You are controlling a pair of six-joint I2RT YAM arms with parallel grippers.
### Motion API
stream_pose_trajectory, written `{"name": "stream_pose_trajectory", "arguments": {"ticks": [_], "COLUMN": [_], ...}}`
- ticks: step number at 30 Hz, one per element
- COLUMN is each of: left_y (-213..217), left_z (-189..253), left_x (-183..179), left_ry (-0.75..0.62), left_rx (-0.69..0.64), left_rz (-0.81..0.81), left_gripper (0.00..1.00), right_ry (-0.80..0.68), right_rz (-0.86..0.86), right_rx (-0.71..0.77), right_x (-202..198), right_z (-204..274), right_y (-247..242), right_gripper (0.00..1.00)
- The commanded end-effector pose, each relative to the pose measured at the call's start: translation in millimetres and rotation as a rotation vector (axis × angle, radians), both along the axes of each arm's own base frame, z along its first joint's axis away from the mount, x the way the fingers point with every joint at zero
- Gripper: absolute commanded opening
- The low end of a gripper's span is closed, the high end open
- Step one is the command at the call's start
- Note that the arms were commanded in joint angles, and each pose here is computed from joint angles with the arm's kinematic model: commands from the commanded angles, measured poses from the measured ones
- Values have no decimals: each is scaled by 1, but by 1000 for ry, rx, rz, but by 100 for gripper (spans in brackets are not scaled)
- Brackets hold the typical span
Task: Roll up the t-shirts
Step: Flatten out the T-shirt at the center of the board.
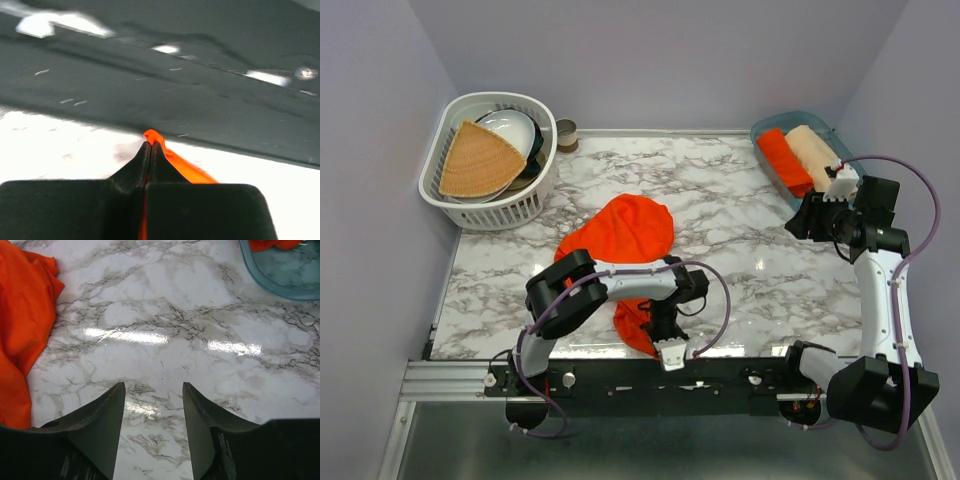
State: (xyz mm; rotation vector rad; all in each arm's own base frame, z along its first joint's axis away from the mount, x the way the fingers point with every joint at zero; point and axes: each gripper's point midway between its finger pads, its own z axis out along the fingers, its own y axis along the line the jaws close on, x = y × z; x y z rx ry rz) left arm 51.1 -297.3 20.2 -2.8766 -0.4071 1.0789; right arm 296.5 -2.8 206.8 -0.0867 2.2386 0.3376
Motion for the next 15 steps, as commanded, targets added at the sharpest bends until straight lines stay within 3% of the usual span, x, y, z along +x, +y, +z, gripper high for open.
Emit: {"name": "stream_pose_trajectory", "arguments": {"ticks": [1,5,6,8,9,12,14,15], "left_y": [-49,-109,-137,-154,-169,-173,-159,-160], "left_z": [6,74,130,176,237,320,381,393], "left_x": [44,119,146,191,212,255,261,277], "left_ry": [-54,-64,-76,-118,-170,-305,-390,-458], "left_rx": [-43,-129,-227,-327,-495,-755,-938,-1029], "left_rz": [165,465,585,731,782,937,999,1036], "left_gripper": [0,0,0,0,0,0,0,0], "right_ry": [5,-40,-44,-77,-77,-108,-123,-139], "right_rz": [-37,-50,-44,-20,-15,20,36,39], "right_rx": [-61,-92,-90,-85,-86,-97,-109,-115], "right_x": [3,13,15,20,22,27,30,32], "right_z": [10,31,34,47,49,60,63,68], "right_y": [-13,-21,-20,-17,-18,-16,-16,-16], "right_gripper": [58,58,58,58,58,58,58,58]}}
